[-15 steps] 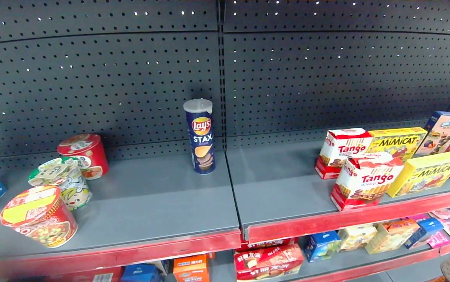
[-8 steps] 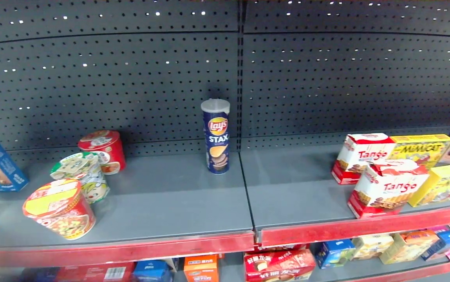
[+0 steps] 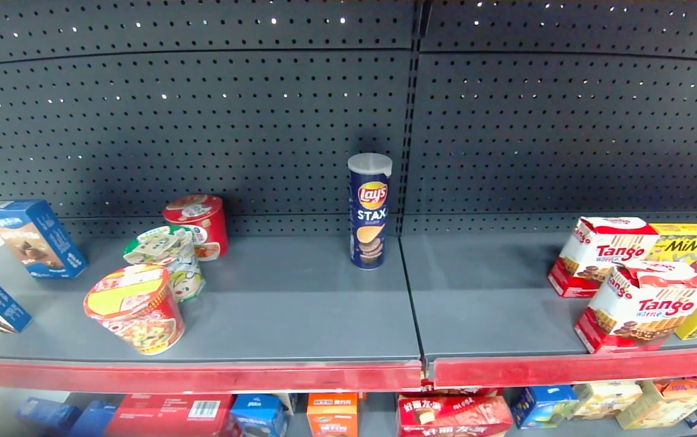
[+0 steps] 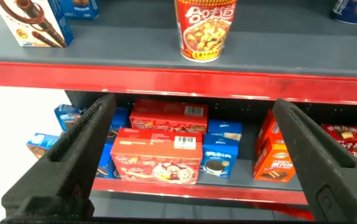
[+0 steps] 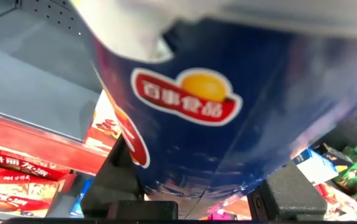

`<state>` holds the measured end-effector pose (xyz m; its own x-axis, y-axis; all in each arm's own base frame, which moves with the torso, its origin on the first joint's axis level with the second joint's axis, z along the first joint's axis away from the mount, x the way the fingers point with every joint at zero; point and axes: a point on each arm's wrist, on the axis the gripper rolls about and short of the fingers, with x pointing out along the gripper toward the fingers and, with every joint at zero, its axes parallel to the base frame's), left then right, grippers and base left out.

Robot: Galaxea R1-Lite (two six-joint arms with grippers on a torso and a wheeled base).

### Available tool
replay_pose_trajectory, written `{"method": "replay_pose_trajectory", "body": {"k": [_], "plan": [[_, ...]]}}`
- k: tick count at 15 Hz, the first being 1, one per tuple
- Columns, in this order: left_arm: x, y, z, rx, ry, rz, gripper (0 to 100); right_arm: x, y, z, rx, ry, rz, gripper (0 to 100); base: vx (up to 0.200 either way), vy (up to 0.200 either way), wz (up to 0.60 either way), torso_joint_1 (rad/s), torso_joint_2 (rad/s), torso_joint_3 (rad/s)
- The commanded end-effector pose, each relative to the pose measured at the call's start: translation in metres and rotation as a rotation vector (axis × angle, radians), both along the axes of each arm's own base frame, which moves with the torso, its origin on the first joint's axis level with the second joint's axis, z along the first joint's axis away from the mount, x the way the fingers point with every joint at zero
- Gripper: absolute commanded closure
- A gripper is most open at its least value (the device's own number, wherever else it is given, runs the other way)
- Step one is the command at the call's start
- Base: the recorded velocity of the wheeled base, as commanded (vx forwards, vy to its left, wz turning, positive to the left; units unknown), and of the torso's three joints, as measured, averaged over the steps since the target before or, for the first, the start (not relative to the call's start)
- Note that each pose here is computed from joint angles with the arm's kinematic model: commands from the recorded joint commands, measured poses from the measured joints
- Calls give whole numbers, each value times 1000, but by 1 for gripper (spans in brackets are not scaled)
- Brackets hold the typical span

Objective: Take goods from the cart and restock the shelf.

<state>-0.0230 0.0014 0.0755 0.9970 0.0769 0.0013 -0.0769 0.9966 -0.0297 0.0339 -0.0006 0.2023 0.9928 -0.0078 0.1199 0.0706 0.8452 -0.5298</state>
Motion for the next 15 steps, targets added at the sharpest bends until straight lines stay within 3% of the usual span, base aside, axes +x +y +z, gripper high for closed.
{"method": "replay_pose_trajectory", "body": {"k": [1,3,5,6,7,8,11,13,14,15], "plan": [[0,0,0,-1,1,1,0,-3,0,0,2,-12,-1,100,0,0,0,0,0,0],[0,0,0,-3,1,1,0,-4,0,-1,5,-15,-5,100,0,0,0,0,0,0],[0,0,0,5,2,0,0,-8,-1,7,88,-54,-59,100,0,0,0,0,0,0],[0,0,0,33,4,-3,0,-11,-3,10,117,-77,-115,100,0,0,0,0,0,0],[0,-1,0,94,7,-22,0,-14,-3,14,152,-105,-132,100,0,0,0,0,0,0],[0,-1,0,114,7,-62,0,-18,-3,20,186,-137,-131,100,0,0,0,0,0,0],[0,-3,0,109,7,-128,0,-34,-2,24,307,-121,-261,100,0,0,0,0,0,0],[3,-3,1,117,49,-132,0,-47,2,26,426,-107,-302,100,0,0,0,0,0,0],[7,-3,5,160,90,-147,0,-60,7,26,509,-94,-356,100,0,0,0,0,0,0],[9,-3,5,162,114,-187,0,-72,13,26,552,-82,-391,100,0,0,0,0,0,0]]}}
